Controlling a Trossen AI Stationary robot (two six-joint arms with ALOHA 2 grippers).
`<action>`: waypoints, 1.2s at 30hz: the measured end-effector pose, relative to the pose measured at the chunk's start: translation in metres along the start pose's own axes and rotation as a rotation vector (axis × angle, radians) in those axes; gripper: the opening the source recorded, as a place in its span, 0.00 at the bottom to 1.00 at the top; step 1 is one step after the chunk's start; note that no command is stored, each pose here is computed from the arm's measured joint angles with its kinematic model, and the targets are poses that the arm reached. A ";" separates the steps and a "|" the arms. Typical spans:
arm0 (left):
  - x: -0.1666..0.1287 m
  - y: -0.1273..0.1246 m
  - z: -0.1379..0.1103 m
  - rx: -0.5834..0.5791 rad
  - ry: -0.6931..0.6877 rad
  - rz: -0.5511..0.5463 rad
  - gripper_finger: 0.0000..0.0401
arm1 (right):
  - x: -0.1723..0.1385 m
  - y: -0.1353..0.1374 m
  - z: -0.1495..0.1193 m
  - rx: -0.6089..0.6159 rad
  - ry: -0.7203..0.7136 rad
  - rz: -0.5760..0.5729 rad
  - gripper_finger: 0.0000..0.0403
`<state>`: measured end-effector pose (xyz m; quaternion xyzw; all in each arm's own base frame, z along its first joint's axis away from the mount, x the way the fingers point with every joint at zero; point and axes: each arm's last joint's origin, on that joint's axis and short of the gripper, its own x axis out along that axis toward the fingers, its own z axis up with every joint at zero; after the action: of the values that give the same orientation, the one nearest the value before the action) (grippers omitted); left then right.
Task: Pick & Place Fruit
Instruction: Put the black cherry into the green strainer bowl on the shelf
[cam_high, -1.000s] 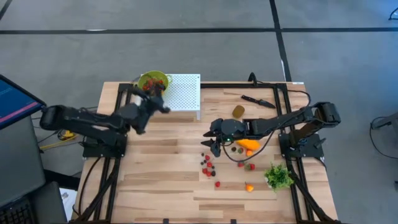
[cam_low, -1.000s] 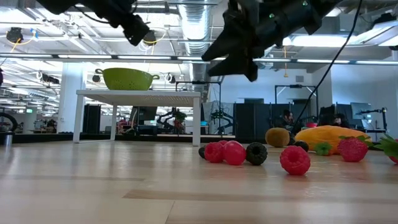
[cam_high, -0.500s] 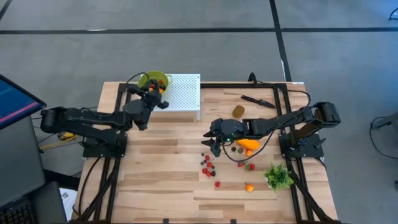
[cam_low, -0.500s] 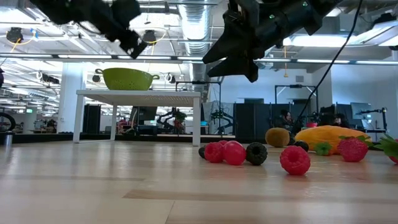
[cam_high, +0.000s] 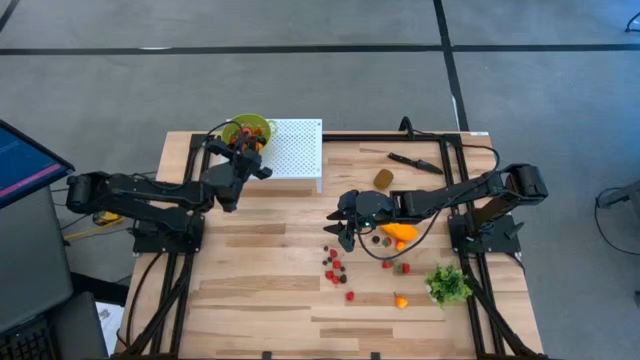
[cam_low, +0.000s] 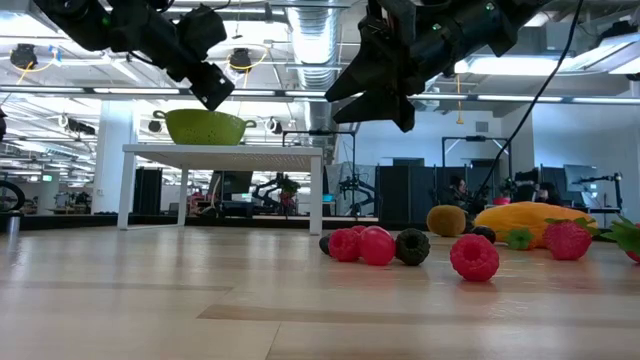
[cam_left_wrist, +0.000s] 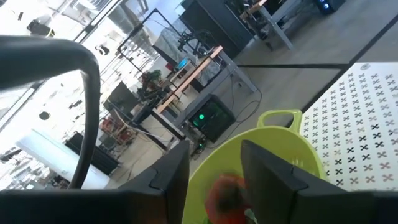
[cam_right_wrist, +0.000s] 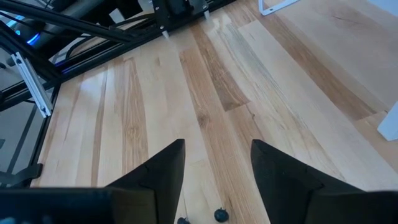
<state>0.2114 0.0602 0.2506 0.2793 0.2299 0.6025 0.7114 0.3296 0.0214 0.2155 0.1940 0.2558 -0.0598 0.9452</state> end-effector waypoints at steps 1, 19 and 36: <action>0.000 0.000 0.000 0.009 0.000 0.000 0.36 | 0.000 0.000 0.000 0.000 0.000 0.000 0.44; -0.044 -0.015 0.015 -0.111 -0.276 -0.320 0.46 | -0.001 0.012 -0.012 -0.089 0.068 0.018 0.40; -0.123 -0.033 0.018 -0.326 -0.662 -1.355 0.43 | -0.035 0.044 -0.092 -0.268 0.643 -0.098 0.23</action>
<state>0.2273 -0.0668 0.2404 0.1349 0.0340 -0.0535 0.9888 0.2664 0.0984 0.1752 0.0647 0.5549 -0.0067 0.8294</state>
